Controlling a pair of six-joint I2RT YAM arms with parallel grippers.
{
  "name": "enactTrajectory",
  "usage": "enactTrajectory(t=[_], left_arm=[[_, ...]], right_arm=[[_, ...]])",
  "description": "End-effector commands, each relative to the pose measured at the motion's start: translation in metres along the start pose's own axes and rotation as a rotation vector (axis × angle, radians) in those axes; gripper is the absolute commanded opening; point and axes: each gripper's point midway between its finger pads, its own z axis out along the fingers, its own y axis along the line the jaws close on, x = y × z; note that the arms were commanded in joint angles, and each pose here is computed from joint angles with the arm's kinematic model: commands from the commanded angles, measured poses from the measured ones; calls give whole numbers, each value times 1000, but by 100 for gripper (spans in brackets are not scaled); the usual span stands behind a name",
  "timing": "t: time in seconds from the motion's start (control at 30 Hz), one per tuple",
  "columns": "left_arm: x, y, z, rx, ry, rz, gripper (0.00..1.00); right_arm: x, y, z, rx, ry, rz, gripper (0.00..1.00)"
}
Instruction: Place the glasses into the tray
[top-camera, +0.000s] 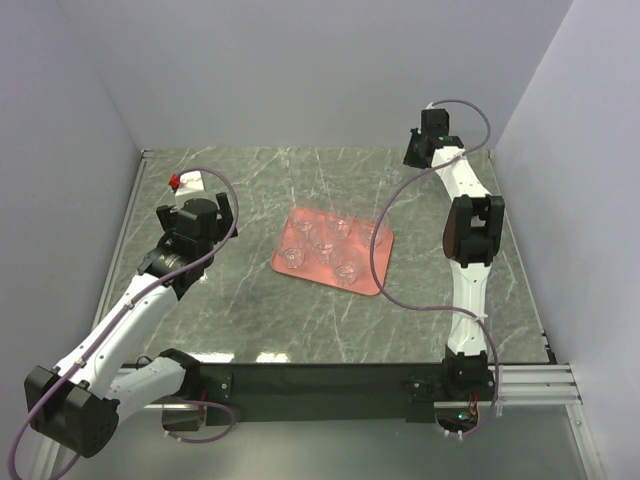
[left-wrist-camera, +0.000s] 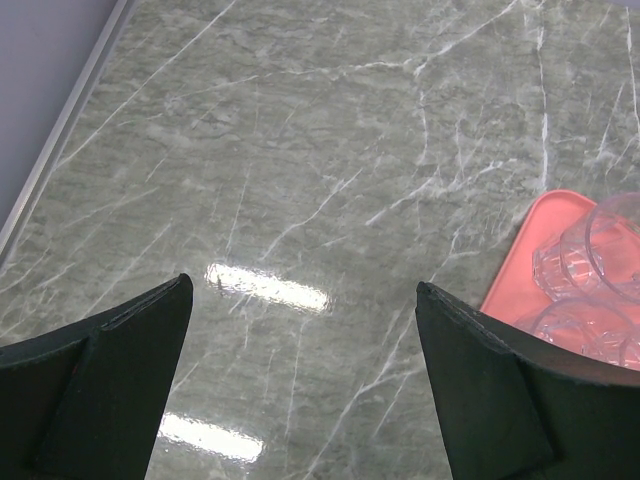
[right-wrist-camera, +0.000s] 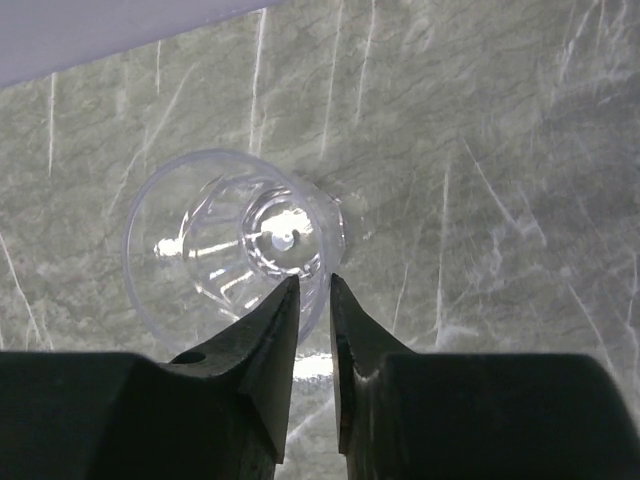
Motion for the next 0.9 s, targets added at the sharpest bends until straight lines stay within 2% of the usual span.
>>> enactTrajectory(t=[0.0,0.1,0.13,0.2,0.33,0.47,0.57,0.67,0.87], left_arm=[[-8,-3,2,15,-22,-14,99],[-7,-4,2,15,-20,-12,99],[-7,-4,2,15,-20,-14,100],[-7,-3,3,13,-20,-11,99],[-7,-3,3,16,-17,-11,99],[-9,-2,2,16,-26,-16,99],[-11,-2,0,22,-33,-21,99],[-12,-1,-2,28,-41,-26,99],[-15,-1,-5,38,-50,-38,99]], right_arm=[[-14,8,0,1,-44,-20,24],[-13,9,1,1,-41,-20,12],[-12,9,0,1,-41,-21,5],[-17,9,-6,-2,-53,-29,1],[-31,14,-25,-24,-103,-44,0],[-49,21,-64,-64,-175,-63,0],[-35,17,-83,-73,-177,-78,0],[-44,17,-114,-86,-240,-92,0],[-4,1,-145,-72,-218,-135,0]])
